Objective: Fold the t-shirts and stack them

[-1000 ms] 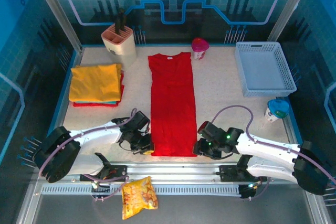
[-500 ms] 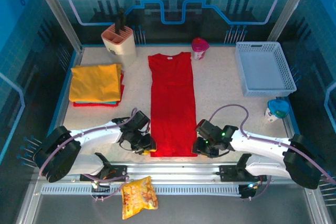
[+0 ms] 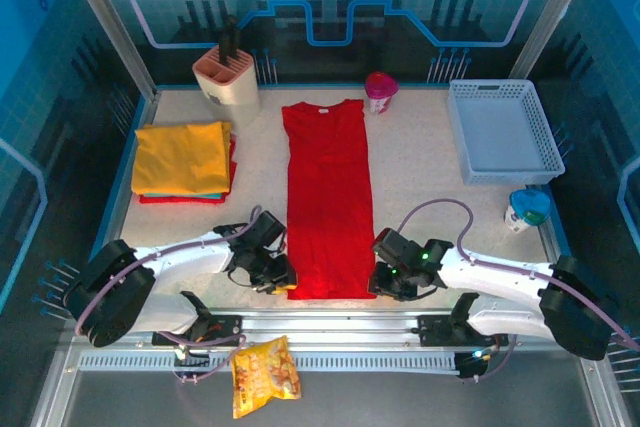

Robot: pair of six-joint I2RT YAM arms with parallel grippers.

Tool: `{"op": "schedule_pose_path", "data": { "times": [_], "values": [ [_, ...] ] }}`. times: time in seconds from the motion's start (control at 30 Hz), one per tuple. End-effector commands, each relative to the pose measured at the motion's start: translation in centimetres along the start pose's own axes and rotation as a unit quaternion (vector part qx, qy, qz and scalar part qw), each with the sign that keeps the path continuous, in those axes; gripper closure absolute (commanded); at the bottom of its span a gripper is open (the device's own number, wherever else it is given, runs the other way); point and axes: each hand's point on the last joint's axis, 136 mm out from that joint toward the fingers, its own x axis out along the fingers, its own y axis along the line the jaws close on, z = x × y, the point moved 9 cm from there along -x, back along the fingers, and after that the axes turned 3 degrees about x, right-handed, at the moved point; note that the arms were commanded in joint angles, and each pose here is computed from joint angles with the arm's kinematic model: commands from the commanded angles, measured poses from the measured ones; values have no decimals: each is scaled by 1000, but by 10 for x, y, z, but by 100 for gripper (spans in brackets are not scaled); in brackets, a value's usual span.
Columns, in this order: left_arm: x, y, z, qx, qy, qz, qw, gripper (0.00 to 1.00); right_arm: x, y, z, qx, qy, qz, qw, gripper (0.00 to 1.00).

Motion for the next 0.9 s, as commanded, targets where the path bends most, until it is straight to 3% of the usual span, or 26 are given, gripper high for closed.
{"op": "schedule_pose_path", "data": {
  "times": [0.0, 0.37, 0.87],
  "values": [
    [1, -3, -1, 4, 5, 0, 1000, 79, 0, 24, -2, -24, 3, 67, 997, 66],
    [1, -3, -1, 4, 2, -3, 1000, 84, -4, 23, -5, -28, -4, 52, 998, 62],
    [1, -4, 0, 7, 0, -7, 1000, 86, -5, 24, -8, -26, -7, 55, 998, 65]
  ]
}}
